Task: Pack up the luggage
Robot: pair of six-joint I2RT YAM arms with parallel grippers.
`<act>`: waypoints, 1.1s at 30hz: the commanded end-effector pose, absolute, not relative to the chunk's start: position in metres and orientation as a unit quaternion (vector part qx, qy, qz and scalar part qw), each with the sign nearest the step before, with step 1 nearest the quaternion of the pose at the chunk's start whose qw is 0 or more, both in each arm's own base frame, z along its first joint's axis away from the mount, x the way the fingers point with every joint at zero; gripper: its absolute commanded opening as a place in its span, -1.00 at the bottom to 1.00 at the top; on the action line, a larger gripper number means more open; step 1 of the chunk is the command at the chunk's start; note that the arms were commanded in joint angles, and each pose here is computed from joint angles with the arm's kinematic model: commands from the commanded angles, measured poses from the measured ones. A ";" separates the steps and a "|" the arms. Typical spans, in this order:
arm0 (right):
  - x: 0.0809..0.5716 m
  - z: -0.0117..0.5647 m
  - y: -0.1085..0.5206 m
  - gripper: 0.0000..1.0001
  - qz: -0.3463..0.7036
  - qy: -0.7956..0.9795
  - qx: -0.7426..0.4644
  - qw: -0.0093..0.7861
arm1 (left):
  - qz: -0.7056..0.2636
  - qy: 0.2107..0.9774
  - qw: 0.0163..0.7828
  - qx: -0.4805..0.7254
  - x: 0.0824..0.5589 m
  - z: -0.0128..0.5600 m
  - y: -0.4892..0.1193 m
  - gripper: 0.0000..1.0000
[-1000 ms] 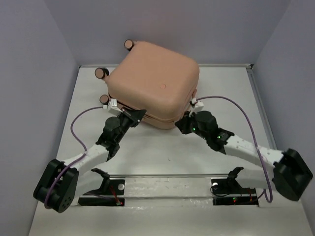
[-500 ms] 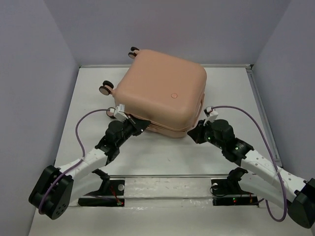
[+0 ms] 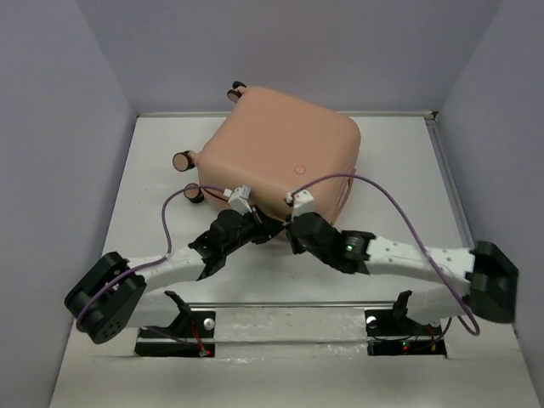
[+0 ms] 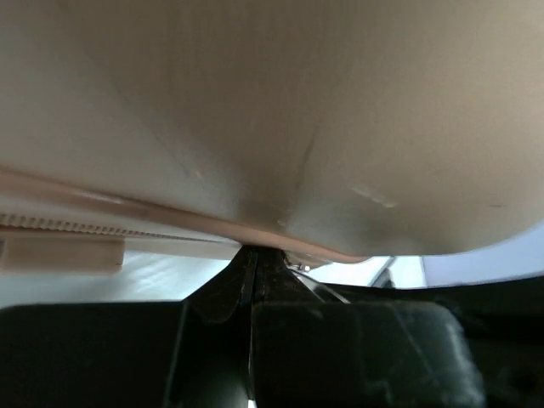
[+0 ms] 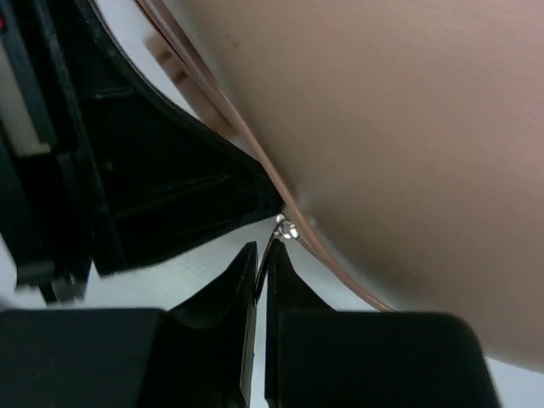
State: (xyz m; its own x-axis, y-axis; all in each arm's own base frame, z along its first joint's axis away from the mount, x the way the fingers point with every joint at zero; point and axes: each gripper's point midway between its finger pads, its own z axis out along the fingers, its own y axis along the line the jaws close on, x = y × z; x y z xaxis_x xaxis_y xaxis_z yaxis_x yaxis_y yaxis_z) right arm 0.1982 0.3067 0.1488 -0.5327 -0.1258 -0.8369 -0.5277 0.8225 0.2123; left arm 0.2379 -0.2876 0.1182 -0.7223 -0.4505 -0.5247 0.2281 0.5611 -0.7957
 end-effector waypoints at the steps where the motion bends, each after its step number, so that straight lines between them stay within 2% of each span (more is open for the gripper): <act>1: 0.138 0.256 0.447 -0.86 0.431 0.731 -0.248 0.468 | -0.505 0.762 0.396 -0.088 0.270 0.143 -0.312 -0.89; 3: 0.154 0.245 0.405 -0.87 0.406 0.744 -0.211 0.487 | -0.502 0.766 0.393 -0.091 0.267 0.136 -0.309 -0.88; 4: 0.174 0.226 0.355 -0.87 0.393 0.762 -0.160 0.490 | -0.497 0.766 0.397 -0.092 0.267 0.136 -0.305 -0.88; 5: 0.168 0.250 0.348 -0.86 0.420 0.742 -0.156 0.499 | -0.493 0.768 0.398 -0.091 0.266 0.135 -0.302 -0.88; 6: 0.183 0.216 0.319 -0.86 0.398 0.766 -0.125 0.490 | -0.484 0.772 0.401 -0.094 0.265 0.130 -0.296 -0.89; 12: 0.183 0.214 0.289 -0.86 0.375 0.773 -0.106 0.501 | -0.470 0.757 0.444 -0.098 0.259 0.166 -0.265 -0.88; 16: 0.179 0.207 0.297 -0.87 0.381 0.779 -0.116 0.484 | -0.398 0.767 0.489 -0.120 0.272 0.213 -0.214 0.02; 17: 0.178 0.205 0.298 -0.86 0.385 0.779 -0.117 0.482 | -0.386 0.768 0.497 -0.123 0.281 0.229 -0.194 0.41; 20: 0.177 0.204 0.298 -0.87 0.392 0.776 -0.116 0.481 | -0.365 0.773 0.502 -0.133 0.293 0.241 -0.160 0.86; 21: 0.176 0.204 0.298 -0.86 0.393 0.775 -0.116 0.481 | -0.348 0.765 0.518 -0.158 0.305 0.249 -0.135 0.93; 22: 0.176 0.203 0.297 -0.86 0.392 0.776 -0.116 0.481 | -0.352 0.769 0.509 -0.159 0.307 0.248 -0.129 0.98; 28: 0.175 0.194 0.301 -0.86 0.388 0.783 -0.125 0.470 | -0.365 0.751 0.494 -0.242 0.356 0.243 -0.073 0.98; 33: 0.174 0.189 0.301 -0.86 0.383 0.785 -0.130 0.469 | -0.401 0.737 0.480 -0.259 0.388 0.247 -0.075 0.98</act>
State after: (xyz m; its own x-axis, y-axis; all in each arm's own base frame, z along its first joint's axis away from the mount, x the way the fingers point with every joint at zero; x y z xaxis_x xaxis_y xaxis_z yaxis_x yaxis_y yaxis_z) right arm 0.1861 0.2752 0.1612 -0.5326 0.0941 -0.8411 -0.4852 0.7804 0.3945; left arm 0.3722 -0.0556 0.2117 -0.3702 -0.7540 -0.5426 -0.1230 0.6187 -0.7759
